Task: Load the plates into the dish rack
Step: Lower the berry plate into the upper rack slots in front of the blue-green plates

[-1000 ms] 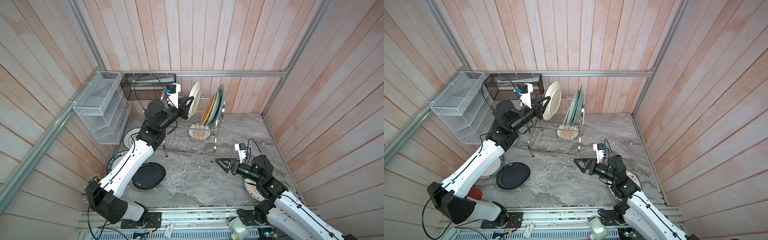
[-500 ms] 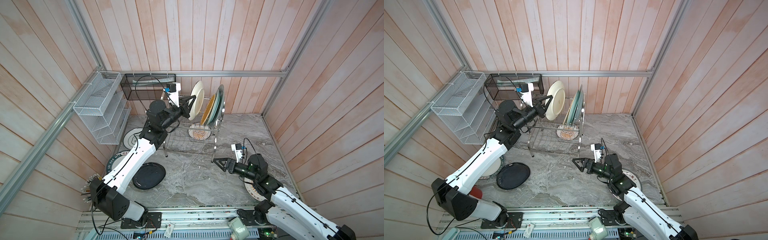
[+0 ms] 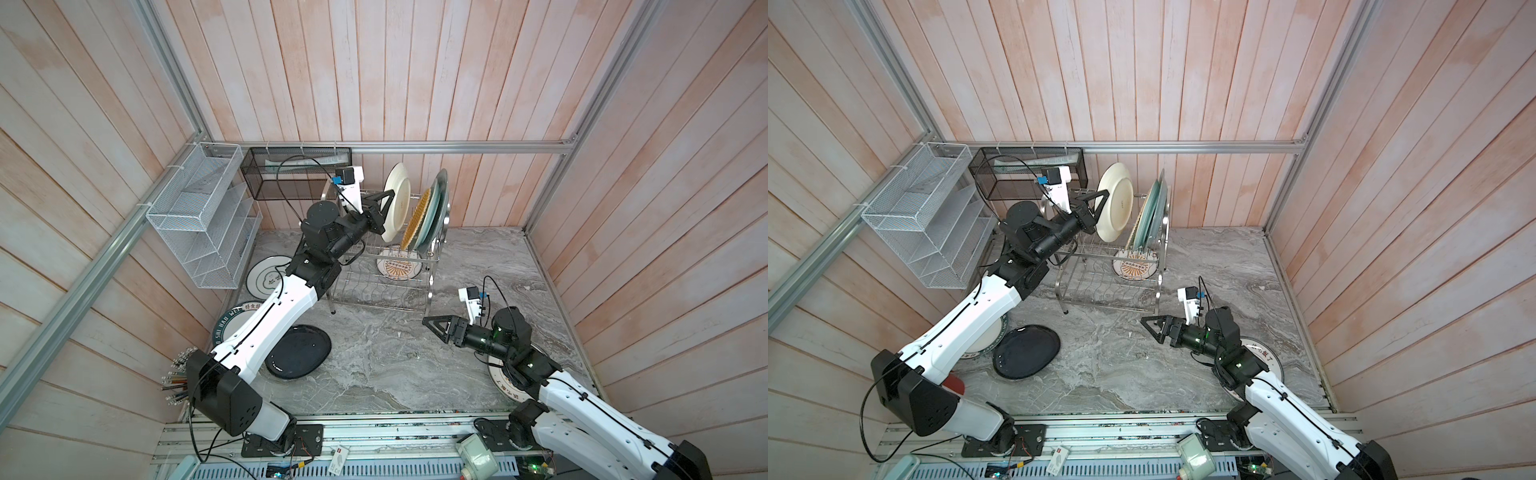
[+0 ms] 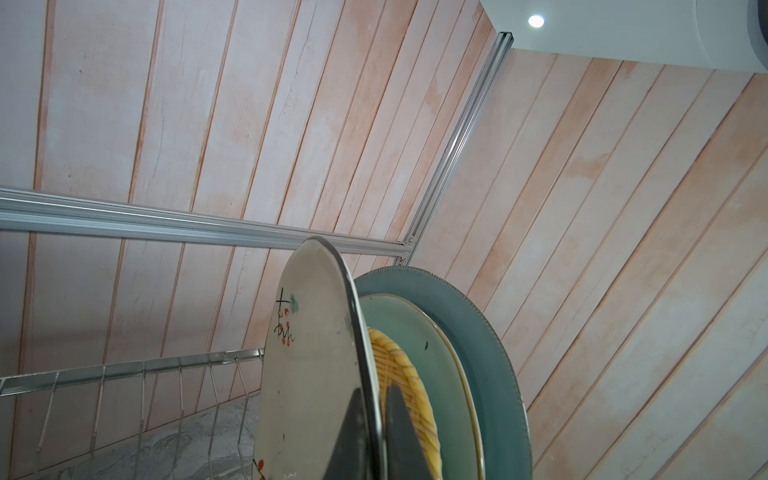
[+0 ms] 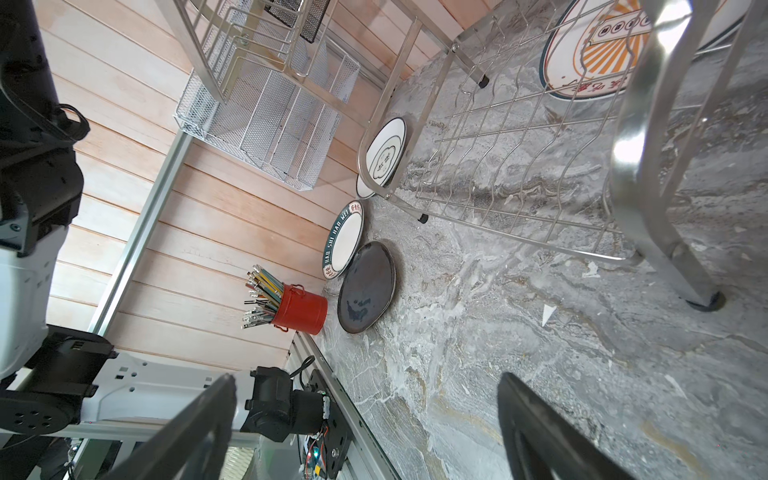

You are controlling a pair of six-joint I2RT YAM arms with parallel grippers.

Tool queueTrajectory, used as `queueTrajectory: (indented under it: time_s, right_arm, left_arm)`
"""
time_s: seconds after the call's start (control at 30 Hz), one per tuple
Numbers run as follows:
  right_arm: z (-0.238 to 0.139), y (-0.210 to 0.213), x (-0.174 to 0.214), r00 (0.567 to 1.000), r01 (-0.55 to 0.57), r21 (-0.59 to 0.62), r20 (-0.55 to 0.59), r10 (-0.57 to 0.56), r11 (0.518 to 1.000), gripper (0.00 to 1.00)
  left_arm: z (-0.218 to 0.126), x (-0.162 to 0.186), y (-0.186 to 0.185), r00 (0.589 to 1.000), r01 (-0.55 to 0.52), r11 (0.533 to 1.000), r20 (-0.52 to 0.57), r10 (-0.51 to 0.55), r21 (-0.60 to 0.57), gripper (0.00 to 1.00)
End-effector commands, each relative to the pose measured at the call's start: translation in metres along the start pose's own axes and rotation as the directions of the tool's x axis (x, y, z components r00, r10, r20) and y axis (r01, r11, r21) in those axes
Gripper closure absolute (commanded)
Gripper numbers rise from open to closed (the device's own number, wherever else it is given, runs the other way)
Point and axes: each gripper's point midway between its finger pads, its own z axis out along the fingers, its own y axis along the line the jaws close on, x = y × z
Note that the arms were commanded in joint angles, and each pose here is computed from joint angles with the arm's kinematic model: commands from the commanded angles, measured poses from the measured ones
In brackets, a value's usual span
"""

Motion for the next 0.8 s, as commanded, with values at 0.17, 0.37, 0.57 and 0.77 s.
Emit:
queueTrajectory:
  time_s: [0.17, 0.37, 0.57, 0.77]
  right_arm:
    - [-0.001, -0.002, 0.001, 1.000, -0.001, -0.004, 0.017, 0.002, 1.000, 0.02]
    - [-0.003, -0.002, 0.001, 1.000, -0.001, -0.002, 0.022, 0.001, 1.000, 0.02]
    - [-0.004, -0.003, 0.003, 1.000, -0.006, -0.002, 0.022, 0.006, 1.000, 0.02]
    - [-0.004, -0.005, 0.003, 1.000, -0.007, 0.000, 0.022, 0.007, 1.000, 0.02]
  left_arm:
    - [-0.003, -0.037, -0.022, 0.989, -0.049, 0.999, 0.144, 0.046, 0.017, 1.00]
    - [0.003, -0.024, -0.018, 0.991, -0.053, 0.999, 0.120, 0.054, -0.014, 1.00]
    - [0.007, -0.013, -0.011, 0.993, -0.061, 0.997, 0.103, 0.065, -0.043, 1.00]
    - [0.012, -0.004, -0.007, 0.992, -0.083, 0.994, 0.085, 0.089, -0.071, 1.00]
